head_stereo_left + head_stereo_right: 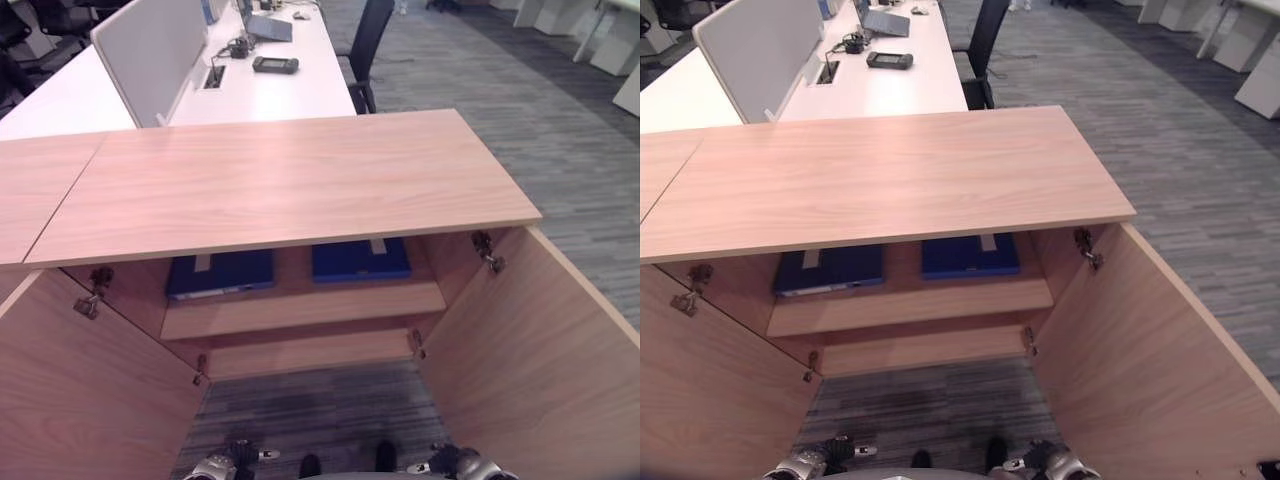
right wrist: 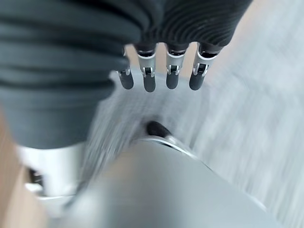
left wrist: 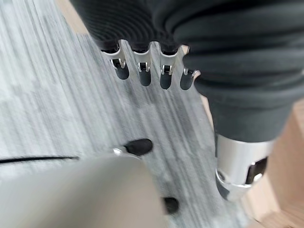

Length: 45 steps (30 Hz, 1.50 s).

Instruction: Put the empty folder in the office cabinet

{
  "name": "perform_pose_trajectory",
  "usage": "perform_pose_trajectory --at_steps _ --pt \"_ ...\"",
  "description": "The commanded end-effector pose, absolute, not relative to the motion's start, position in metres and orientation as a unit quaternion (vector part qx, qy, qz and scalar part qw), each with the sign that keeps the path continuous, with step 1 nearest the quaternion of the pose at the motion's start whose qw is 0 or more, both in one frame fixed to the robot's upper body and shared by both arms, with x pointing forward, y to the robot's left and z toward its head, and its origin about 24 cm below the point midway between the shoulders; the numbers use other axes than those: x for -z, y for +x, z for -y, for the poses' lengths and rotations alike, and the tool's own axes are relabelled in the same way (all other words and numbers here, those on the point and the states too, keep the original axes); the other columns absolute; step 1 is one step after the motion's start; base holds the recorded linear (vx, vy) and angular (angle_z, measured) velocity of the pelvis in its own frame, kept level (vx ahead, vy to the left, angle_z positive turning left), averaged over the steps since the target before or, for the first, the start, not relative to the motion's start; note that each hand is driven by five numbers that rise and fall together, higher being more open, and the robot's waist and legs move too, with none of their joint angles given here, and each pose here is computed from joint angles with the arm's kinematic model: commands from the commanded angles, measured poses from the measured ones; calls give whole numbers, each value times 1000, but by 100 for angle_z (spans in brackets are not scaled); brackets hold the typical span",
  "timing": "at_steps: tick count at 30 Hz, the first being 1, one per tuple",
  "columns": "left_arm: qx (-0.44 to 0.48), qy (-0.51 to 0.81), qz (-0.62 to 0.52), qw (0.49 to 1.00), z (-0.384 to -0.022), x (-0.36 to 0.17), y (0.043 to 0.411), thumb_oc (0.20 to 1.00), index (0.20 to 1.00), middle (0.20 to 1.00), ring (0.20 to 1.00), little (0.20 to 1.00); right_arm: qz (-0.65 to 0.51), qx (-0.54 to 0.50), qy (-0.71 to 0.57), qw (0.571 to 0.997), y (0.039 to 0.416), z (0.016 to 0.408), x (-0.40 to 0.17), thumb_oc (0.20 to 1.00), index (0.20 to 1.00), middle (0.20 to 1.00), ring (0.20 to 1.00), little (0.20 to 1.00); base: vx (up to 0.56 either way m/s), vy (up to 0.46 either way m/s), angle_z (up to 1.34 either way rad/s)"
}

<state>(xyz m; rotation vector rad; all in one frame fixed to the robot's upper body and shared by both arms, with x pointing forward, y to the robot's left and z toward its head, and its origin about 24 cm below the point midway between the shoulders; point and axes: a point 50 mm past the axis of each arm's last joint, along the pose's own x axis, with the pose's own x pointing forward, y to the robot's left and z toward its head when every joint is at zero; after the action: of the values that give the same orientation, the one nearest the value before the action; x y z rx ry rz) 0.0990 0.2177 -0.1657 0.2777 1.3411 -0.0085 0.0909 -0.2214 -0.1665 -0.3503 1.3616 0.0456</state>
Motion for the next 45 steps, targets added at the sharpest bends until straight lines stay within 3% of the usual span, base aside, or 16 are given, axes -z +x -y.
perform_pose_trajectory --at_steps 1,12,22,25,26,33,45 --pt "-22 118 -617 778 -223 163 104 1000 1000 1000 1000 1000 -615 -11 -166 771 110 219 163 1000 1000 1000 1000 1000 -129 129 -59" --pt "-32 81 -622 778 -223 165 99 1000 1000 1000 1000 1000 -668 107 -89 731 55 253 165 1000 1000 1000 1000 1000 -26 3 -68" --pt "-29 82 -652 753 -226 169 73 1000 1000 1000 1000 1000 -649 204 -49 732 39 283 157 1000 1000 1000 1000 1000 86 -87 -22" --pt "-34 82 -655 750 -228 169 71 1000 1000 1000 1000 1000 -622 239 -50 744 47 301 149 1000 1000 1000 1000 1000 76 -69 -14" --pt "-37 79 -658 748 -227 169 69 1000 1000 1000 1000 1000 -565 287 -50 772 66 324 135 1000 1000 1000 1000 1000 114 -71 -21" --pt "-34 73 -662 745 -218 172 67 1000 1000 1000 1000 1000 -411 365 -125 826 118 388 73 1000 1000 1000 1000 1000 56 -19 -3" --pt "-8 79 -668 740 -208 174 62 1000 1000 1000 1000 1000 -298 277 -211 889 180 383 28 1000 1000 1000 1000 1000 17 1 1"
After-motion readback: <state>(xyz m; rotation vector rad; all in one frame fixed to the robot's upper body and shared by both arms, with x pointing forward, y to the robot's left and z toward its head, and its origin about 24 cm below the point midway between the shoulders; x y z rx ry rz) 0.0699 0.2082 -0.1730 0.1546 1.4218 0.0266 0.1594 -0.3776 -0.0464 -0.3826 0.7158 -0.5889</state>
